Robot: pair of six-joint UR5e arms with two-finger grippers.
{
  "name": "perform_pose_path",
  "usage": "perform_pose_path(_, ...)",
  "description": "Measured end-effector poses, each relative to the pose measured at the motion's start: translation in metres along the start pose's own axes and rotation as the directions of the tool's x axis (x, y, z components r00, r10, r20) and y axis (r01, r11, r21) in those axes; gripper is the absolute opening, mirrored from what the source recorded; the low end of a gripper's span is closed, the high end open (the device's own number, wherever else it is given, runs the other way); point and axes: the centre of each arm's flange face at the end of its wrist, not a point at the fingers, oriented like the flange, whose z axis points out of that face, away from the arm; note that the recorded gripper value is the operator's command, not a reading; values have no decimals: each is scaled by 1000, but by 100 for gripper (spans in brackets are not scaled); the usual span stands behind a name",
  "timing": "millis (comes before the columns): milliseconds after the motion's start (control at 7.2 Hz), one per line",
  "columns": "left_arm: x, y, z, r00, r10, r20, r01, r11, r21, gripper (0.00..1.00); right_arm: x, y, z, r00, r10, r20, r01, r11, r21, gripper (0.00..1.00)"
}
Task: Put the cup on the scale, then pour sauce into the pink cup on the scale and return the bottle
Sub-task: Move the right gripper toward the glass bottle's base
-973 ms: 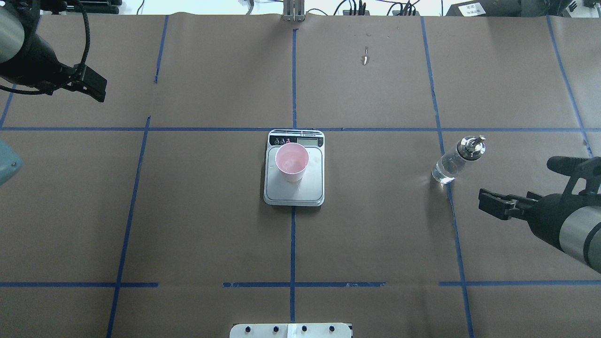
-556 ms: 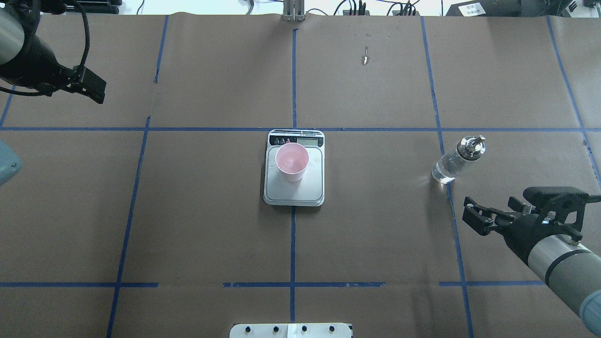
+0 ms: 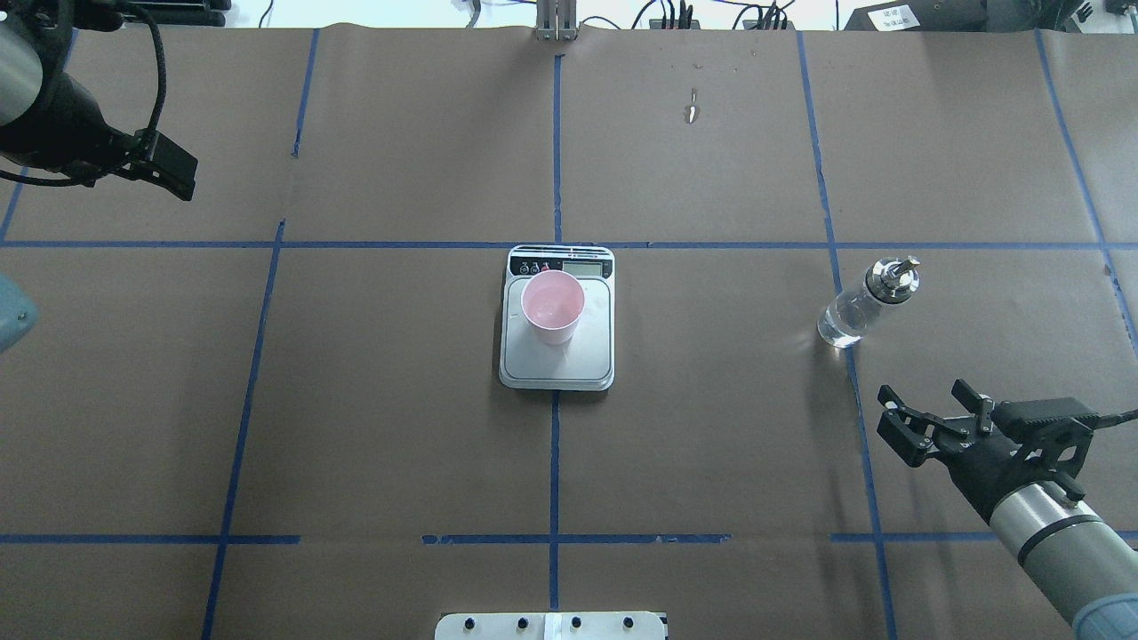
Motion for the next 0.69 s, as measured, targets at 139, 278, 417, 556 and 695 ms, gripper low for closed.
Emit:
perform_pose_path(139, 0, 0, 1, 1000, 0, 1, 0, 1000, -1, 100, 0, 5, 5, 999, -35, -11, 36, 998, 43, 100)
perform_pose_path(278, 0, 0, 1, 1000, 0, 2, 0, 1000, -2, 100, -9, 13, 15, 999, -47, -17, 48, 995, 90, 100)
perform_pose_path(417, 0, 0, 3, 1000, -1, 3, 1, 1000, -4, 100, -21, 22, 26, 999, -46, -21, 48, 991, 128, 100)
perform_pose_path(556, 0, -1, 4, 1000, -2, 5, 2, 1000, -6, 100, -27, 28, 33, 999, -47, -26, 50, 988, 147, 100)
perform_pose_path(695, 0, -1, 4, 1000, -2, 5, 2, 1000, -7, 100, -28, 31, 36, 998, -49, -30, 53, 986, 157, 100)
